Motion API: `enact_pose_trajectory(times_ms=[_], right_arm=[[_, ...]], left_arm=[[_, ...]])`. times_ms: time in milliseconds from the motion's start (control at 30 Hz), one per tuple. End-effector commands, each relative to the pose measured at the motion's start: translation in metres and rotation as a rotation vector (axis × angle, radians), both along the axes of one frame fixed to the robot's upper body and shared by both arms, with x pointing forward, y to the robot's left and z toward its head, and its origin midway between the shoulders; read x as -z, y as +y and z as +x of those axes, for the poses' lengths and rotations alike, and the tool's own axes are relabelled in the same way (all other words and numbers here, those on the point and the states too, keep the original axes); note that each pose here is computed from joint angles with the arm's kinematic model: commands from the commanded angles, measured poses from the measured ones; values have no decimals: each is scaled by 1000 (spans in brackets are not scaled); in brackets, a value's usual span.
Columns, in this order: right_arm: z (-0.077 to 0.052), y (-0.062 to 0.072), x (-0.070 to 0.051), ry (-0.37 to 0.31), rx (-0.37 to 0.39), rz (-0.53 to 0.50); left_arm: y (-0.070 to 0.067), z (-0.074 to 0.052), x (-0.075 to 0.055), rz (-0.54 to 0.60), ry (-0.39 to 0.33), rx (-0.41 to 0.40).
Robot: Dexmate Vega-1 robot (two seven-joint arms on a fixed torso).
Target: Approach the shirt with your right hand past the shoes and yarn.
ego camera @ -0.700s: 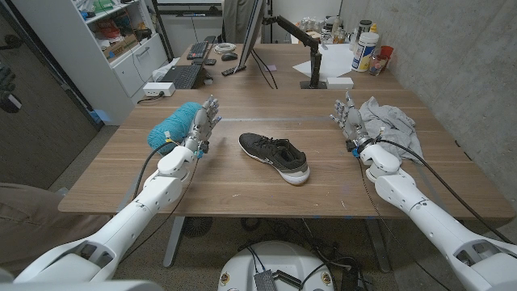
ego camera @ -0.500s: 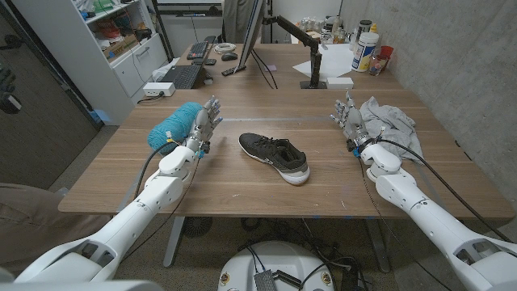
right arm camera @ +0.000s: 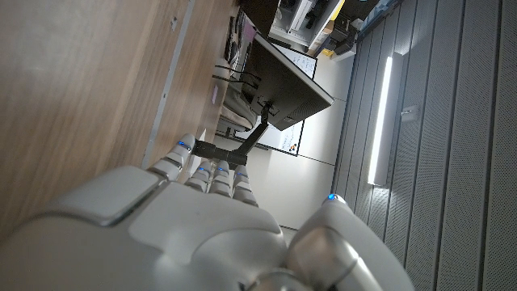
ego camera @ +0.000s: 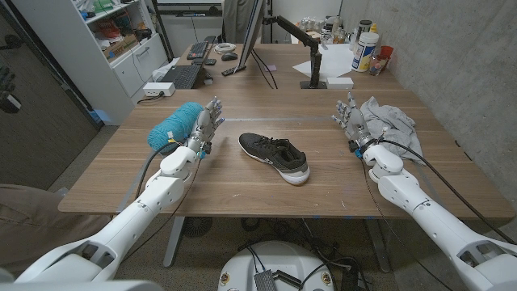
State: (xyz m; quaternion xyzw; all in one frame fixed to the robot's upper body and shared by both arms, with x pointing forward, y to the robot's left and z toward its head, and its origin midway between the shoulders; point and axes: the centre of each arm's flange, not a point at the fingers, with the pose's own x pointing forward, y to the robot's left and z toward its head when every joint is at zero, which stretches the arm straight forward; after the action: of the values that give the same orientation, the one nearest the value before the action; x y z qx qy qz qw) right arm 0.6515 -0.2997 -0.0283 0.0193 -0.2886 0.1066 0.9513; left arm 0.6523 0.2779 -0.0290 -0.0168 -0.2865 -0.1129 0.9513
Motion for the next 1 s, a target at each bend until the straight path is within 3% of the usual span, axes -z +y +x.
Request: enact_pose_trajectory(times_ms=[33, 533, 567, 933, 1000], right_arm=[[-3, -4, -3, -23, 10, -20], [-4, -4, -13, -68, 65, -86], [-6, -4, -14, -83, 110, -128], [-8, -3, -19, -106, 161, -186], [-9, -1, -21, -125, 192, -234]], left_arm=[[1, -5, 0, 0, -11, -11], [3, -9, -1, 0, -20, -12], [3, -8, -2, 3, -19, -11], [6, -8, -4, 9, -28, -14], [7, -11, -5, 9, -33, -15]])
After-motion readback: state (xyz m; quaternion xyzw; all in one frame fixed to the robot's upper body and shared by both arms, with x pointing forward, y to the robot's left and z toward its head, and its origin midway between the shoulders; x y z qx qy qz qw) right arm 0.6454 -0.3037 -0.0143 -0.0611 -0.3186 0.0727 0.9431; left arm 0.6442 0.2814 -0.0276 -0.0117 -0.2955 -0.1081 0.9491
